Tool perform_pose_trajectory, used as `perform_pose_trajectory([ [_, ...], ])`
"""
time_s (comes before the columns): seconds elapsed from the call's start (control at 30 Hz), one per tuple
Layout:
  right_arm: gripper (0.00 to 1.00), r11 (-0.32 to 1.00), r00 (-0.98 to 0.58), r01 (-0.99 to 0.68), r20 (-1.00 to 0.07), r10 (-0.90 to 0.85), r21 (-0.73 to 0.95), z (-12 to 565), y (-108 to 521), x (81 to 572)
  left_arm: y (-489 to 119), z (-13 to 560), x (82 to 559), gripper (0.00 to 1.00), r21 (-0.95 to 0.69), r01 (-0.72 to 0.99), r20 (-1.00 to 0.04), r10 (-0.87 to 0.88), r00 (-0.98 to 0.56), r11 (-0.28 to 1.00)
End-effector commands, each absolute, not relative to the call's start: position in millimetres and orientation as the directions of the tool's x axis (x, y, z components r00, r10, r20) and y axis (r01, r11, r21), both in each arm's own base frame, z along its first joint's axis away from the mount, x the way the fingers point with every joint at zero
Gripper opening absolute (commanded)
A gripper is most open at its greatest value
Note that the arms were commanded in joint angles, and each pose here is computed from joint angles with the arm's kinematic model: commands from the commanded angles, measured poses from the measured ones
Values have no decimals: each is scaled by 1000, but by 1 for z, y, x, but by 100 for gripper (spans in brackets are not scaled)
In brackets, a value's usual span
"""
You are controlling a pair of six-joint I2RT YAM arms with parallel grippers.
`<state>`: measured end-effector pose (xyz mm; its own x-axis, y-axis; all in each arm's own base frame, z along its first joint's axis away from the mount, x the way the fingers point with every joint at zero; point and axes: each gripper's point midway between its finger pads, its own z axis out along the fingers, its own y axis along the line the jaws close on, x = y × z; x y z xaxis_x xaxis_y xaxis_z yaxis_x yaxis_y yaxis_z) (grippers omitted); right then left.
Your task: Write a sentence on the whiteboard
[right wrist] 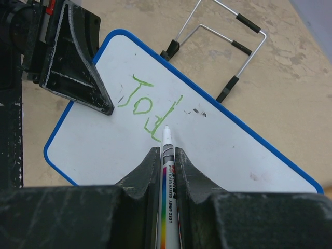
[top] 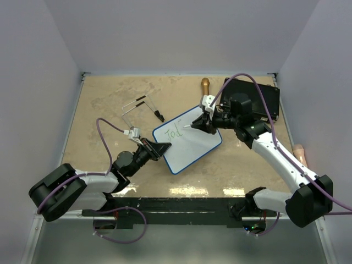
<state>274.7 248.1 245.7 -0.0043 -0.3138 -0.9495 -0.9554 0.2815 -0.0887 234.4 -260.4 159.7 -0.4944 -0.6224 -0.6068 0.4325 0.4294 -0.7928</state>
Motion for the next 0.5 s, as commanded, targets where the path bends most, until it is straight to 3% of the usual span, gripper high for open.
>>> perform_pose_trajectory([
  [0.0, 0, 276, 73, -949, -958, -277, -152, 265, 248, 274, -227, 326, 201, 0, -623, 779, -408, -877, -253, 65],
  [0.47, 0, 274, 76, -949, -959, -273, -153, 265, 248, 273, -226, 326, 201, 0, -624, 779, -407, -878, -253, 64],
])
